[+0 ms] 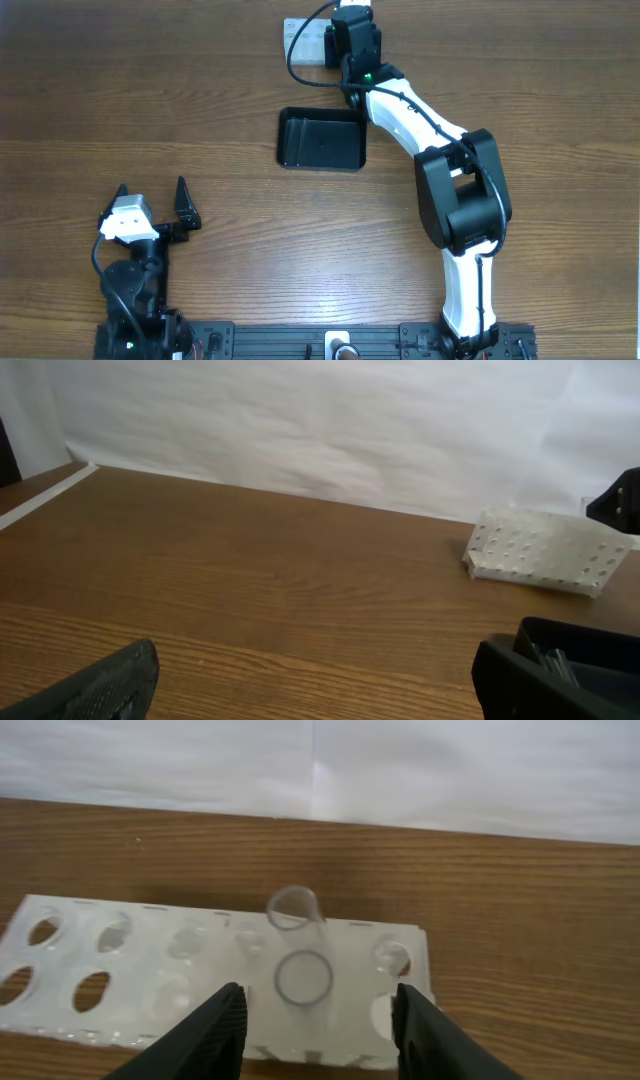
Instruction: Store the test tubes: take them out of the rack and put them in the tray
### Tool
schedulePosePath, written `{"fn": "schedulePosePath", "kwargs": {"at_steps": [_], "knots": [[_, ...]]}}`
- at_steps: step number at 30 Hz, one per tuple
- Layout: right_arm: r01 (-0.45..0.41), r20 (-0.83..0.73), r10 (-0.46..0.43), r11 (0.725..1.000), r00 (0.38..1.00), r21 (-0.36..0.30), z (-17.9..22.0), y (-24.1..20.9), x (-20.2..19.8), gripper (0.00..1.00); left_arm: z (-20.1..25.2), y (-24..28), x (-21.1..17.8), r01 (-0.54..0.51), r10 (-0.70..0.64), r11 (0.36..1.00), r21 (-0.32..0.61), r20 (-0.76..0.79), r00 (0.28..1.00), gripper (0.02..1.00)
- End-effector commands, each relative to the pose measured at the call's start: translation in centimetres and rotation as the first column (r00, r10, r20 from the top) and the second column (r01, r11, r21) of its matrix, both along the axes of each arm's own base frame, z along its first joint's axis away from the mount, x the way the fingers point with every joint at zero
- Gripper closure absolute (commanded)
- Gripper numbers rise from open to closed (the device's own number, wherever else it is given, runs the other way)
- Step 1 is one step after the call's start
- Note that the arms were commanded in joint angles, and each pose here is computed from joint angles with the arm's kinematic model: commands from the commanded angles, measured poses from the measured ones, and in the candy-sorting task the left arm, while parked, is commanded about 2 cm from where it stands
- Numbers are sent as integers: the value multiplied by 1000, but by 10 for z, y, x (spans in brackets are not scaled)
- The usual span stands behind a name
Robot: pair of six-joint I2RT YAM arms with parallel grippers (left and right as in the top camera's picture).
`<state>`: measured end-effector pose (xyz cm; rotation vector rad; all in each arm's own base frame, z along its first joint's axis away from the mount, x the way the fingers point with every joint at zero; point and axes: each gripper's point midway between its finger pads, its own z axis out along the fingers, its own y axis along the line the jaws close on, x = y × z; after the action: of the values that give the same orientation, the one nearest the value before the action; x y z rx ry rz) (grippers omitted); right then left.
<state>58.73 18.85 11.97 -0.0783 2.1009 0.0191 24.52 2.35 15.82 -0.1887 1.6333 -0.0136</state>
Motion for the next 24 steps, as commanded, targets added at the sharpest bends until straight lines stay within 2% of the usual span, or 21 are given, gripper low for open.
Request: {"fn": "schedulePosePath", "kwargs": {"at_steps": [1,3,9,19,24], "knots": [[26,18,-25,999,1000,-24,3,-1,5,564,-1,0,0,-3,3,1000,15,0,1000,23],[23,18,-23,999,1000,-29,3,-1,5,570,-1,0,0,-3,3,1000,15,0,1000,20],[23,18,-23,999,1000,-29,3,-1,5,748,-1,0,0,-3,3,1000,15,0,1000,20],[19,12,-18,999,1000,-31,1,1,4,860,-1,0,0,-3,3,1000,15,0,1000,20],[17,12,-17,999,1000,-31,1,2,3,879,-1,0,0,-3,3,1000,15,0,1000,23]]}}
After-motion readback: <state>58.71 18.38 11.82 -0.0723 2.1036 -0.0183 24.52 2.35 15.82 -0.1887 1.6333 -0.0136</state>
